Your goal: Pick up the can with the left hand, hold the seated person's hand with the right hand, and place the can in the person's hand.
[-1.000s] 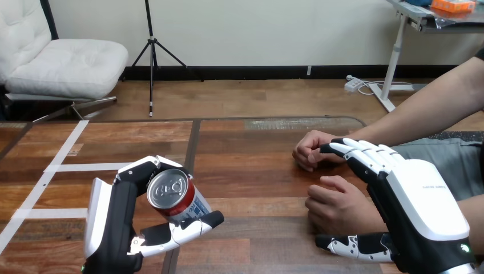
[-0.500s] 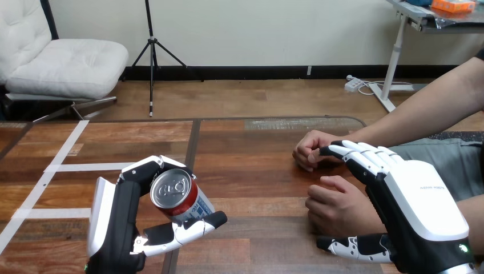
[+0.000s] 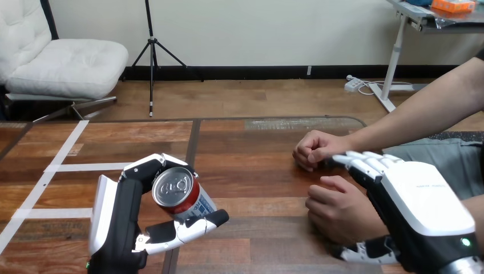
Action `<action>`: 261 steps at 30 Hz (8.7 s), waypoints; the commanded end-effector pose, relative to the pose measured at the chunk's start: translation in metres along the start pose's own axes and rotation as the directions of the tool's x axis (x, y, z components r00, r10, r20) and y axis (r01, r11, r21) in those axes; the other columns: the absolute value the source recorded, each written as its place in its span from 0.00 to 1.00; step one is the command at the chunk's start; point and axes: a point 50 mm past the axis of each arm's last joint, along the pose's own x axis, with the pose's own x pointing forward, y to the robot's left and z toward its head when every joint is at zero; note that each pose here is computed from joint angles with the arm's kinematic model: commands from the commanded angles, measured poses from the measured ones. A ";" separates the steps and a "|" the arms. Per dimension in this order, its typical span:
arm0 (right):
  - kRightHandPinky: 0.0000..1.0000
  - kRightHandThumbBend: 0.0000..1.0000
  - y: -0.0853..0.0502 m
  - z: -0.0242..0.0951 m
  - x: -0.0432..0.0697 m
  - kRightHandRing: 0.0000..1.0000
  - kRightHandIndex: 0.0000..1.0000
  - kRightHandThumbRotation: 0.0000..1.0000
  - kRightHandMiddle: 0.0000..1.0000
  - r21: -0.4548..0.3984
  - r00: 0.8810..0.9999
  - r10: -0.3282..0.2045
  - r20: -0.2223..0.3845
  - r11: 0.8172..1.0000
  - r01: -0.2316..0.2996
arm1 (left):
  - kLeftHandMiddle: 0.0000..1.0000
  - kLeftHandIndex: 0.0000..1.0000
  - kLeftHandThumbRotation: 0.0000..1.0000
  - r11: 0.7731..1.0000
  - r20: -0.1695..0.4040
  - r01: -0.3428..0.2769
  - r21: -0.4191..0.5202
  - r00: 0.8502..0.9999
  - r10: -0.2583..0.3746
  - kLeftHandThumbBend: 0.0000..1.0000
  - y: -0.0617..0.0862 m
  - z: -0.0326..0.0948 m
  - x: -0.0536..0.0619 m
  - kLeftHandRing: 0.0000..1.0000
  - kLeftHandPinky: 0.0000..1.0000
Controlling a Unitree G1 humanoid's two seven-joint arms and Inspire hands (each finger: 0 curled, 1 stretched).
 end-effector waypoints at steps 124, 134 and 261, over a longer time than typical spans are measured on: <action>0.81 0.83 -0.010 -0.040 0.049 0.80 0.77 0.06 0.80 -0.305 0.866 0.339 -0.368 0.835 -0.457 | 0.42 0.42 0.00 1.000 0.081 -0.024 -0.017 0.996 0.025 0.78 0.006 0.004 0.012 0.38 0.33; 0.77 0.82 -0.007 -0.040 0.054 0.78 0.77 0.01 0.79 -0.313 0.854 0.357 -0.379 0.819 -0.481 | 0.42 0.42 0.00 0.999 0.079 -0.023 -0.029 0.997 0.026 0.78 0.005 0.004 0.012 0.37 0.33; 0.09 0.80 -0.014 -0.050 0.065 0.17 0.44 0.00 0.27 -0.326 0.946 0.133 -0.296 0.916 -0.231 | 0.41 0.42 0.00 0.999 0.038 -0.024 -0.035 0.999 0.025 0.78 0.006 0.002 0.006 0.37 0.33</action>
